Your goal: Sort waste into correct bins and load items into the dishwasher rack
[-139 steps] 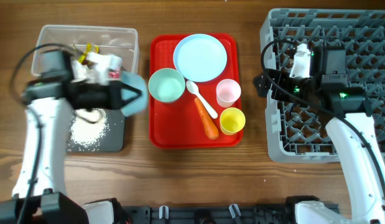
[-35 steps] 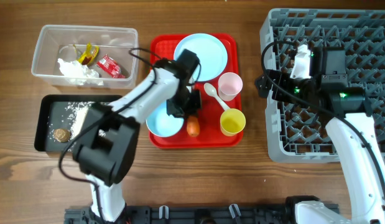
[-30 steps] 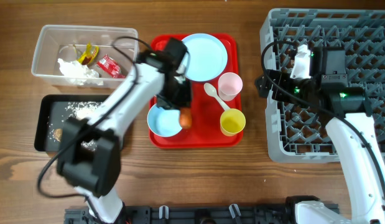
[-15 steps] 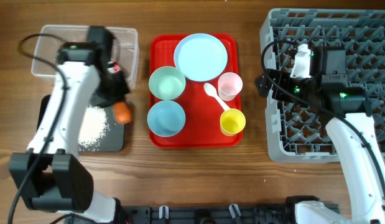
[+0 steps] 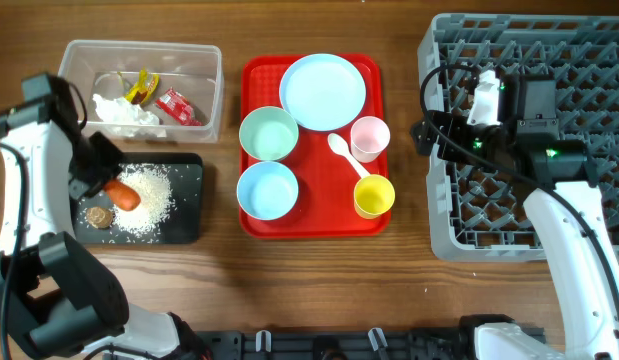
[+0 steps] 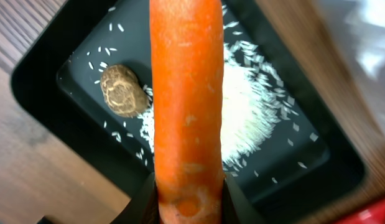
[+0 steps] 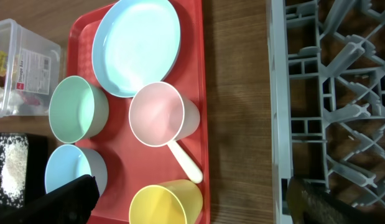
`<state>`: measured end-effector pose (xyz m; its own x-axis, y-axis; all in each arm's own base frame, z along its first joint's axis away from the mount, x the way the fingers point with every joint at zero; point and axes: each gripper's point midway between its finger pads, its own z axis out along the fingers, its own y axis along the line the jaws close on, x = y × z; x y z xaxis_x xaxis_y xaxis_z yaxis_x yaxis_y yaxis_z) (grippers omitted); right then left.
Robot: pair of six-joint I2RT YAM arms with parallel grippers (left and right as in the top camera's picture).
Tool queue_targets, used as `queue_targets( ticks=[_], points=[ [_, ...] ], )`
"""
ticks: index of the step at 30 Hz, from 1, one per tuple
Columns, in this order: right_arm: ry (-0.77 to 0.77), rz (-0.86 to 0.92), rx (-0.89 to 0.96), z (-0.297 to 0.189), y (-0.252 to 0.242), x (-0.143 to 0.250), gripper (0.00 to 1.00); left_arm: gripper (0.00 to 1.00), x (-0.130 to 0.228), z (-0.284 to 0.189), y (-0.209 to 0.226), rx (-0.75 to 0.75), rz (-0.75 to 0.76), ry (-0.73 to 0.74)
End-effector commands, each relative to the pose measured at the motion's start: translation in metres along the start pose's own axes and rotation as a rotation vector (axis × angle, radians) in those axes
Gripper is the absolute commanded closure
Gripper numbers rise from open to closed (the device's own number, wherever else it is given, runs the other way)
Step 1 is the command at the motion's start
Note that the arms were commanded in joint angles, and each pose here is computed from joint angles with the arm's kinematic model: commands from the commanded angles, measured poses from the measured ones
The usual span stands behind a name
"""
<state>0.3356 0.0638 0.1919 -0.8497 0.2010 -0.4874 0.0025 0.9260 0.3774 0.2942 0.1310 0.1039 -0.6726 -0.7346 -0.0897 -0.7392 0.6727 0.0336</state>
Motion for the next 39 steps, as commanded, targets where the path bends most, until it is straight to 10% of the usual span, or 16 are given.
queue_targets(
  ticks=[1, 13, 27, 39],
  points=[
    [-0.013, -0.014, 0.017, 0.000, -0.001, -0.006, 0.00, 0.95, 0.008, 0.024, -0.004, 0.110, -0.047, 0.029],
    [0.002, -0.008, 0.020, 0.000, -0.002, -0.002, 0.00, 0.90, 0.024, 0.082, -0.011, 0.182, -0.206, 0.012],
    [0.008, -0.006, 0.021, 0.000, -0.002, -0.001, 0.00, 0.51, 0.016, 0.072, -0.021, 0.238, -0.189, -0.007],
    [0.010, -0.003, 0.021, 0.000, -0.002, 0.000, 0.00, 0.35, 0.026, -0.042, -0.088, 0.565, 0.215, -0.136]
  ],
)
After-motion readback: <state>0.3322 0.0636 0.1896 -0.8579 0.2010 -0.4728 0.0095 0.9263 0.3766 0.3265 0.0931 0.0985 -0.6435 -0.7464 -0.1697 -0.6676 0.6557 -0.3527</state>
